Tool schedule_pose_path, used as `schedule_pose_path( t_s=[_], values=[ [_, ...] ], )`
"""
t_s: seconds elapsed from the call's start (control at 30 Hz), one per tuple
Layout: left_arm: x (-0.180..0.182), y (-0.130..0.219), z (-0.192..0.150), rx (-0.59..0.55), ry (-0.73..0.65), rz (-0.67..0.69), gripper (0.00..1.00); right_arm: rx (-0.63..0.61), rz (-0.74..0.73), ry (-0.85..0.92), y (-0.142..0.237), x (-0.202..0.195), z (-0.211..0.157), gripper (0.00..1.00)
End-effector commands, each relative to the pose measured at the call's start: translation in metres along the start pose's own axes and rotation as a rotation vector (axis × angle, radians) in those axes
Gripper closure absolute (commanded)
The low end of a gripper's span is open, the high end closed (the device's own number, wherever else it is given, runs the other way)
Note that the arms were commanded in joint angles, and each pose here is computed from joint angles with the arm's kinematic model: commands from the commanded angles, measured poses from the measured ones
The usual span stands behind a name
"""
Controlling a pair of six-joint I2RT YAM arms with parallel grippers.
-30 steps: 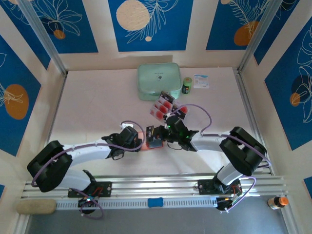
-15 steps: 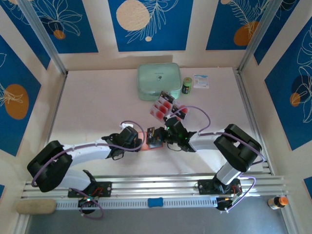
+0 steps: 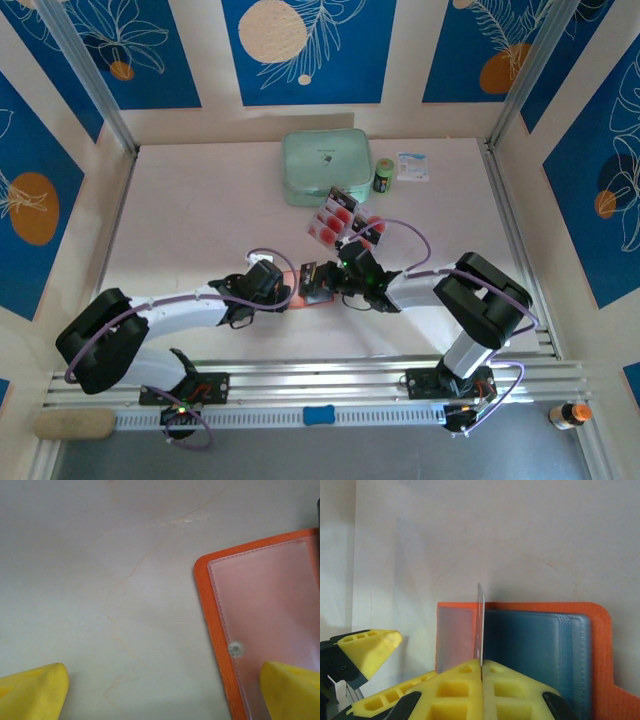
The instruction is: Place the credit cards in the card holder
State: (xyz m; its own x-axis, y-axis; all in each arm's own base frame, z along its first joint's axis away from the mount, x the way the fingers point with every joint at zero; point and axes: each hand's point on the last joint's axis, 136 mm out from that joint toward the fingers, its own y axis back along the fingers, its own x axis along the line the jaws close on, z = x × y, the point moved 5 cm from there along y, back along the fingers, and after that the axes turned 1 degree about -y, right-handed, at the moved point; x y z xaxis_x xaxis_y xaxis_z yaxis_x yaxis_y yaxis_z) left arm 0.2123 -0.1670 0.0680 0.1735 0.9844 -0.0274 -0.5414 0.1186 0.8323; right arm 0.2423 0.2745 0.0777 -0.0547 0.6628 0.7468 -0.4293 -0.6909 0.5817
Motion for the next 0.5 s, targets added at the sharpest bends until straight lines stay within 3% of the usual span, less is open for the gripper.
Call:
schedule_pose_path(
  t_s=[0.0,0.47],
  values=[
    [0.0052,-0.0023,-0.007,0.015,-0.012,0.029,0.03,0.029,-0.007,-0.01,-0.0011,-0.0064,-0.0097,1.0],
    [0.0044,-0.0025,-0.0057,0.012,-0.012,0.027,0.03,0.073,-0.008,-0.024,-0.0013,-0.0101,-0.019,1.0]
  ],
)
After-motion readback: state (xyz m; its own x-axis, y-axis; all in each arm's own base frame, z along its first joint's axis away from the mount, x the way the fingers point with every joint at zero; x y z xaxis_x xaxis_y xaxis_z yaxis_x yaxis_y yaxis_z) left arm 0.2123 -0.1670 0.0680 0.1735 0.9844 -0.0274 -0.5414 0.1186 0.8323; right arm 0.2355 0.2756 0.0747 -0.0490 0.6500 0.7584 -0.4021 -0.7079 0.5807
